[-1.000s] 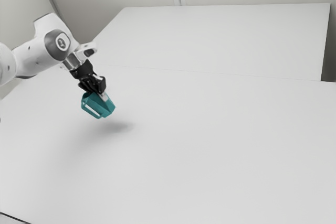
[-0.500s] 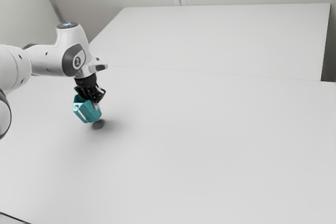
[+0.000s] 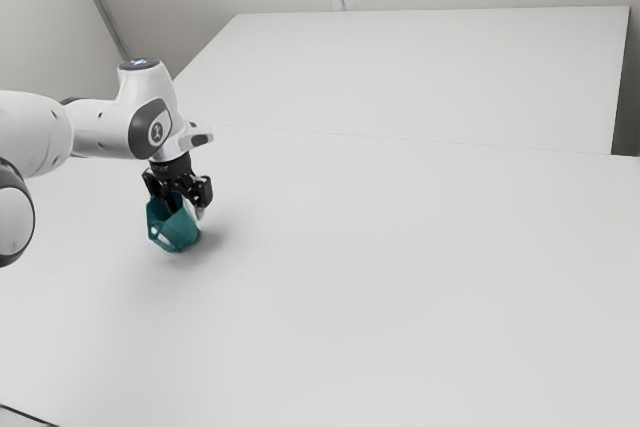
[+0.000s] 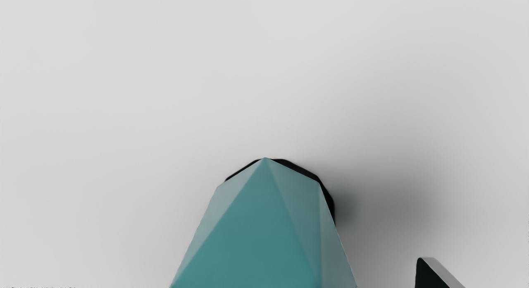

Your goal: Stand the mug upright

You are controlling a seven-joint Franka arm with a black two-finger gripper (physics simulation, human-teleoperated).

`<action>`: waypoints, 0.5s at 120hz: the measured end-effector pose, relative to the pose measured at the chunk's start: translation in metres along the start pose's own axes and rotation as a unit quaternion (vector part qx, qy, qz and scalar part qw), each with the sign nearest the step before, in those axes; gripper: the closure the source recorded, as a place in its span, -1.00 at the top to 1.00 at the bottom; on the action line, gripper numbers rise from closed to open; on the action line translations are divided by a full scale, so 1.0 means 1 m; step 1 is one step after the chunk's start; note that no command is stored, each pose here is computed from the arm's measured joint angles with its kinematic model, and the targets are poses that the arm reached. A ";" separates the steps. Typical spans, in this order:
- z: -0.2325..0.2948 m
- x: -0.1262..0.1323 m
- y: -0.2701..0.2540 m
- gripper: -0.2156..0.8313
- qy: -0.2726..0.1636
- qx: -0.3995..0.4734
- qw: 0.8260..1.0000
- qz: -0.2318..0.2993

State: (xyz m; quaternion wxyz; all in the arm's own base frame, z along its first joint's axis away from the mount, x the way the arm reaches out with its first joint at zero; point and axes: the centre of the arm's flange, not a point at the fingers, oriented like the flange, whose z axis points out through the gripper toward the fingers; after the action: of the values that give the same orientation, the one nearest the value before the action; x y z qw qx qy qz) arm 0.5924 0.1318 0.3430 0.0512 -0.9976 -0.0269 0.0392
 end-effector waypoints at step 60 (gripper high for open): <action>-0.260 -0.002 0.054 0.54 0.078 0.004 0.997 0.028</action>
State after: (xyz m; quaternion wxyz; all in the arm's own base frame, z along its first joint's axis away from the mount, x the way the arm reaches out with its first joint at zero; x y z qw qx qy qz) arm 0.6137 0.0523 0.5950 0.0561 -0.9977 0.0049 -0.0368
